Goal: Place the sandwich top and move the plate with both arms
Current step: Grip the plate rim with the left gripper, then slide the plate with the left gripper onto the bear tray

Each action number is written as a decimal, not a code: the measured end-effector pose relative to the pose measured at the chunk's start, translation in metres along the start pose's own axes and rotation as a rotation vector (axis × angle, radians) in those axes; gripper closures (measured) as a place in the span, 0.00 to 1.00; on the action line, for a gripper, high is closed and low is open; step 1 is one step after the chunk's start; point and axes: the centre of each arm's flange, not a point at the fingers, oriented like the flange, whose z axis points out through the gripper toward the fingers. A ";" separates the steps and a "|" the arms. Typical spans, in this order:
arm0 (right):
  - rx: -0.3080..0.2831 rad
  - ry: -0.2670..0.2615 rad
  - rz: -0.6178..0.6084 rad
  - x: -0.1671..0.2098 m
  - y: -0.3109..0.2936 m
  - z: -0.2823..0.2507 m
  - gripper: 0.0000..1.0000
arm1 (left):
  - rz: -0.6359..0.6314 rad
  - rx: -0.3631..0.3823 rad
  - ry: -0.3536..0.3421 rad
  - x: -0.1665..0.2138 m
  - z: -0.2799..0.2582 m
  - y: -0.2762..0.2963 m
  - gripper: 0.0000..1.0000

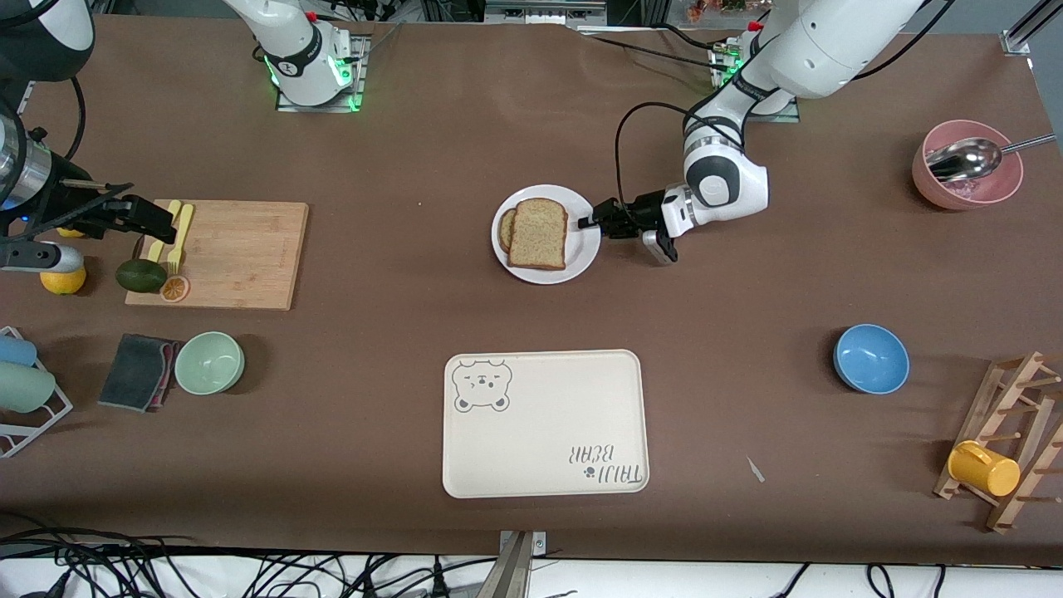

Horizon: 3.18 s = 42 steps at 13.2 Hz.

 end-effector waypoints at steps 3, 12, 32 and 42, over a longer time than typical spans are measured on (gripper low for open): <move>0.000 0.001 -0.002 0.000 -0.001 0.000 0.00 | 0.002 -0.001 -0.003 -0.001 0.003 -0.003 0.75; 0.001 0.001 -0.001 0.000 0.000 0.000 0.00 | 0.002 0.000 -0.001 0.001 0.003 -0.004 0.95; 0.033 0.014 -0.007 0.004 -0.006 0.001 0.00 | -0.217 0.001 0.124 0.119 -0.025 0.045 0.96; 0.035 0.036 -0.022 0.006 -0.009 0.002 0.00 | -0.251 -0.004 0.224 0.237 -0.054 0.047 0.96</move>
